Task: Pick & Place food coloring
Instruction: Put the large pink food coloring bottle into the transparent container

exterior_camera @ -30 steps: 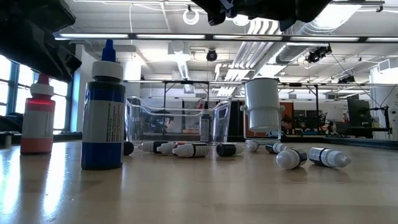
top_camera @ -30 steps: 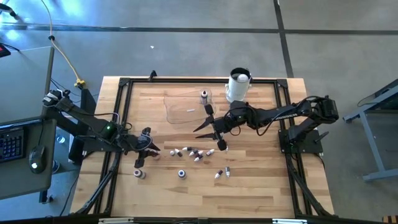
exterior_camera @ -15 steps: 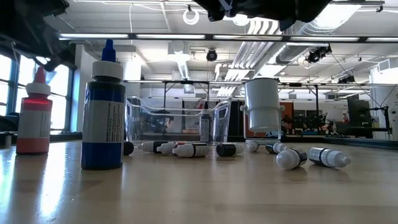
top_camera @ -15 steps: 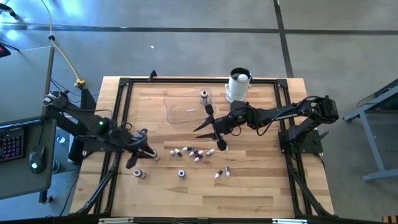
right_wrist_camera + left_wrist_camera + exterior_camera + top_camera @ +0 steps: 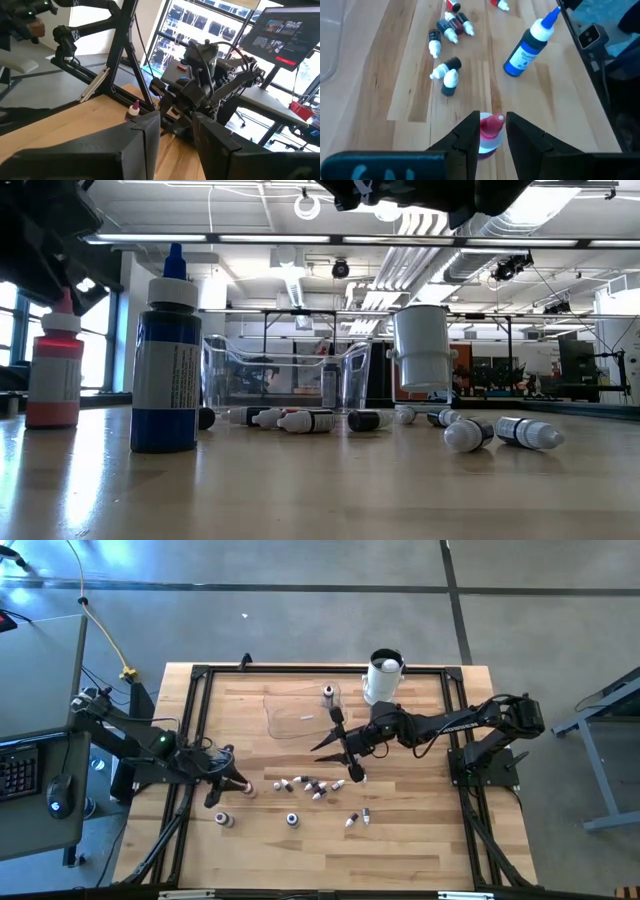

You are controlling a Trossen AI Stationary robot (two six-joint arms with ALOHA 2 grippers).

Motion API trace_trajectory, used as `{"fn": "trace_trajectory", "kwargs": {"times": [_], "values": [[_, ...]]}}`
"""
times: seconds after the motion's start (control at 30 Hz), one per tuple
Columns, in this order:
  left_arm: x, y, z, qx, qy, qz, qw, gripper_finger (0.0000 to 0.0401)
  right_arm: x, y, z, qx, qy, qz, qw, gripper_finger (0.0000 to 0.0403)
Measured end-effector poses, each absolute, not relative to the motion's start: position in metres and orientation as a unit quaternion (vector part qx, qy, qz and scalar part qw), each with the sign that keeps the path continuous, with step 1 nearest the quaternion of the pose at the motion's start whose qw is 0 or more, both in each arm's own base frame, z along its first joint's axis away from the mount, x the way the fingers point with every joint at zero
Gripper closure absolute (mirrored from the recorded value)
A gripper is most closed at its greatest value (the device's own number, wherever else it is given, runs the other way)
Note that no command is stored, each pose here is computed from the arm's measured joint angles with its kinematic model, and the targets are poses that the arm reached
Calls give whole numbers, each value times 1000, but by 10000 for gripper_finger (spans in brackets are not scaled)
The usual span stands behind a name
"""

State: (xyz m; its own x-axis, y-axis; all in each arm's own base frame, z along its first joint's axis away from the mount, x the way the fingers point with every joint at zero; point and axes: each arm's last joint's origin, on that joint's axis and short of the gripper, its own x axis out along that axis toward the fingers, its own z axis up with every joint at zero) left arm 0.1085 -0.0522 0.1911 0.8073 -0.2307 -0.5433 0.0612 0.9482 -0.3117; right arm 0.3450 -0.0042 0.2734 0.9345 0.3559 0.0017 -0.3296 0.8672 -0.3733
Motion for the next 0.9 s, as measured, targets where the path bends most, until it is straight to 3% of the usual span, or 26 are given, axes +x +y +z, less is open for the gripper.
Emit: {"fn": "trace_trajectory", "kwargs": {"times": [0.9], "values": [[108, -48, 186, -100, 300, -34, 948, 315, 345, -4, 273, -184, -35, 178, 966, 294]]}}
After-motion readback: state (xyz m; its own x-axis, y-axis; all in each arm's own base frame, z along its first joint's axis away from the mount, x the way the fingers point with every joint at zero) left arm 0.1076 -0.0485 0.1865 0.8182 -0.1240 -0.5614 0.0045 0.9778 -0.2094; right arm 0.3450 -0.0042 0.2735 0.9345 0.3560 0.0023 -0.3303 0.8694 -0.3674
